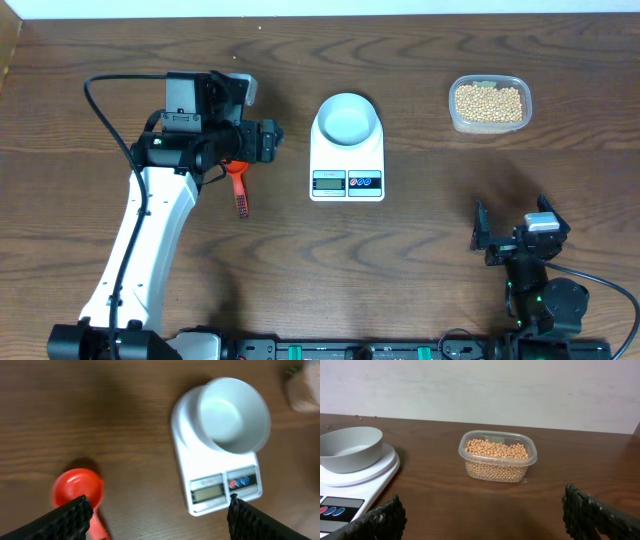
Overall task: Scoop item into bowl and weigh 50g on scale
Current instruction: 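Move the left gripper over the red scoop's handle, then lower the left gripper and close it on the red scoop handle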
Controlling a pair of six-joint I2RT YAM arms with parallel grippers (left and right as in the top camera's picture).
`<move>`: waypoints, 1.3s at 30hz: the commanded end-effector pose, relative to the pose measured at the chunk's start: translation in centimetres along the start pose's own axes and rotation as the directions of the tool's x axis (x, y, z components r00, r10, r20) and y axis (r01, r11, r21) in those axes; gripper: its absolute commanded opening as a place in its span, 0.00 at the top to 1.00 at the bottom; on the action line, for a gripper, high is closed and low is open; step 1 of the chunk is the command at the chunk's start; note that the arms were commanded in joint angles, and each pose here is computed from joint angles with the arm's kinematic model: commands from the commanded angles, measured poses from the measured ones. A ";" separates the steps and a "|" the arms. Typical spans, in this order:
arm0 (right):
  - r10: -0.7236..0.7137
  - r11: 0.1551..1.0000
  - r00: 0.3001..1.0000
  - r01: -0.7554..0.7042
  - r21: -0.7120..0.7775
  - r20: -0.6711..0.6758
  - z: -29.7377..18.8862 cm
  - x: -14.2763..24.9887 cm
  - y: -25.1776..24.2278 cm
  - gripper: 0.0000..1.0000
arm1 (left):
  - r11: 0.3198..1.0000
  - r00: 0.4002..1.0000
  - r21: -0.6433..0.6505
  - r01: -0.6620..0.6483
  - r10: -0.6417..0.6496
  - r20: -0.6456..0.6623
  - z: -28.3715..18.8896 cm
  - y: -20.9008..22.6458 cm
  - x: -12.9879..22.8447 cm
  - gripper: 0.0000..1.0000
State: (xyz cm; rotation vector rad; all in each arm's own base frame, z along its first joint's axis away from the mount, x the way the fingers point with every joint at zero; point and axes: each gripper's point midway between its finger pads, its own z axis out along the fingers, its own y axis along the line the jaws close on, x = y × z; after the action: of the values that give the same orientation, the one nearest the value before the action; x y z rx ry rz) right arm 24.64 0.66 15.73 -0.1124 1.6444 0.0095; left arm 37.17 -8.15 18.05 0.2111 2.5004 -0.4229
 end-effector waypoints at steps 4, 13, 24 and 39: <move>-0.013 1.000 1.000 0.013 0.003 0.001 0.0 0.1 0.0 0.01 | 0.969 0.990 -0.209 0.135 -0.138 -0.002 0.9 4.2 0.0 0.12; -0.013 1.000 1.000 0.013 0.003 0.001 0.0 0.1 0.0 0.01 | 0.941 0.966 -0.242 0.237 -0.255 -0.046 3.7 6.7 1.4 0.12; -0.013 1.000 1.000 0.013 0.003 0.001 0.0 0.1 0.0 0.01 | 0.921 0.953 -0.265 0.286 -0.302 -0.020 5.5 9.5 1.1 0.12; -0.013 1.000 1.000 0.013 0.003 0.001 0.0 0.1 0.0 0.01 | 0.908 0.940 -0.298 0.293 -0.331 -0.083 9.8 11.5 3.2 0.12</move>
State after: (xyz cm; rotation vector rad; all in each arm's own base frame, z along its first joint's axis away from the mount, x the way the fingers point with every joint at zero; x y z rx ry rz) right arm 24.64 0.66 15.73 -0.1124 1.6444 0.0095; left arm 41.84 -1.27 5.78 -0.2637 2.7072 -0.2131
